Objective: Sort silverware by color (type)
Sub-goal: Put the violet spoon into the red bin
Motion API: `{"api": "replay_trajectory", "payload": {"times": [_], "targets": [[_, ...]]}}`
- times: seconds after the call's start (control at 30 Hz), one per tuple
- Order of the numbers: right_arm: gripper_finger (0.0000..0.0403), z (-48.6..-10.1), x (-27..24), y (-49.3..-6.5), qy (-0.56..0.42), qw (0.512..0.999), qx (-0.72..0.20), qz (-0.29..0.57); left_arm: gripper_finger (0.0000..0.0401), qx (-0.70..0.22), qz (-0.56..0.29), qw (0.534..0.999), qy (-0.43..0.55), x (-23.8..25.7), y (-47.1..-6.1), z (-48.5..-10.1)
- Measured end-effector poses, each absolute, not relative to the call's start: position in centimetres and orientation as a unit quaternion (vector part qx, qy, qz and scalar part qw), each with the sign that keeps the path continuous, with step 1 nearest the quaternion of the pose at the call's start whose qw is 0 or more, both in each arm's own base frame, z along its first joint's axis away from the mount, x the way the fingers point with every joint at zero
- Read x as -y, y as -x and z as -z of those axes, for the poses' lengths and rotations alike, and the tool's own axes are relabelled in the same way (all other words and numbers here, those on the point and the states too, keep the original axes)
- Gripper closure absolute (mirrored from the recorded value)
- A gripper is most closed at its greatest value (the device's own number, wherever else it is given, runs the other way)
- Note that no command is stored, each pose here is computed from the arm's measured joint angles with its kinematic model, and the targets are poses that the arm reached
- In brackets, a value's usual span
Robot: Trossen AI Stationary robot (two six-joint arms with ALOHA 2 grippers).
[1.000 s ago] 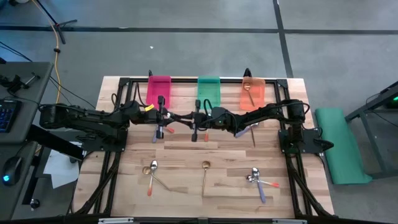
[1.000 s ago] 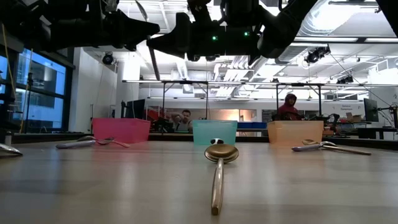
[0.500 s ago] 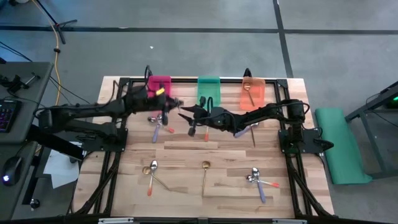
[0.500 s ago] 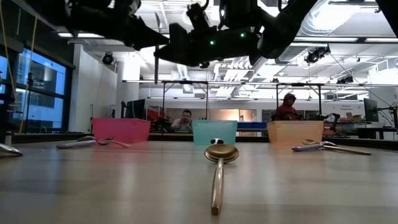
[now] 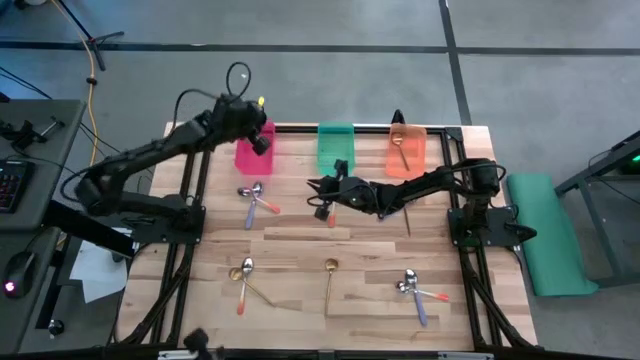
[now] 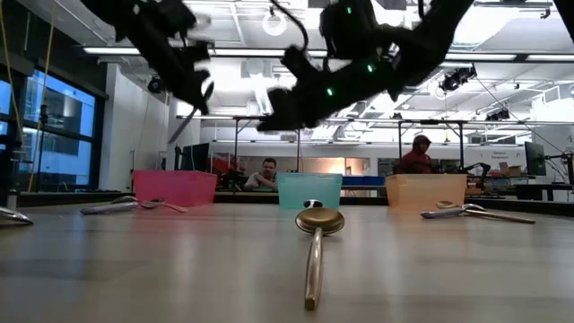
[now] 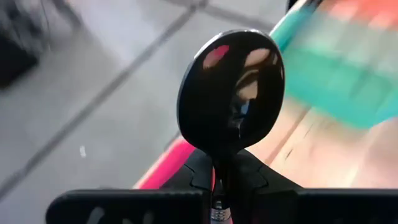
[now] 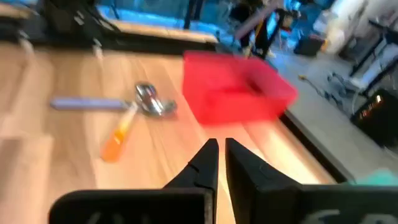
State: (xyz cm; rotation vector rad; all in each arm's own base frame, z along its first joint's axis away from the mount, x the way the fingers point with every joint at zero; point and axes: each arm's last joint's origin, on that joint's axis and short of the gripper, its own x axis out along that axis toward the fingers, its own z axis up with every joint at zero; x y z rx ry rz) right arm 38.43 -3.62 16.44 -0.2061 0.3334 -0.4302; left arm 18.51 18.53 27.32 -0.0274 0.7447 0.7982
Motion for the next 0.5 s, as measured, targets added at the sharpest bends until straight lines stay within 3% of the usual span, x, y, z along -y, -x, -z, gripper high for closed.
{"api": "replay_trajectory", "payload": {"times": [0.23,0.5], "targets": [[0.0401,-15.5,3.9,-37.5,0.091,0.962,-0.148,0.209,0.0392,-0.439,-0.375,0.809,0.11,-24.9,-18.1,-23.6],[0.0402,-15.5,3.7,-37.5,0.083,0.964,-0.148,0.204,0.0392,-0.471,-0.33,0.798,0.178,-27.1,-18.8,-20.0]]}}
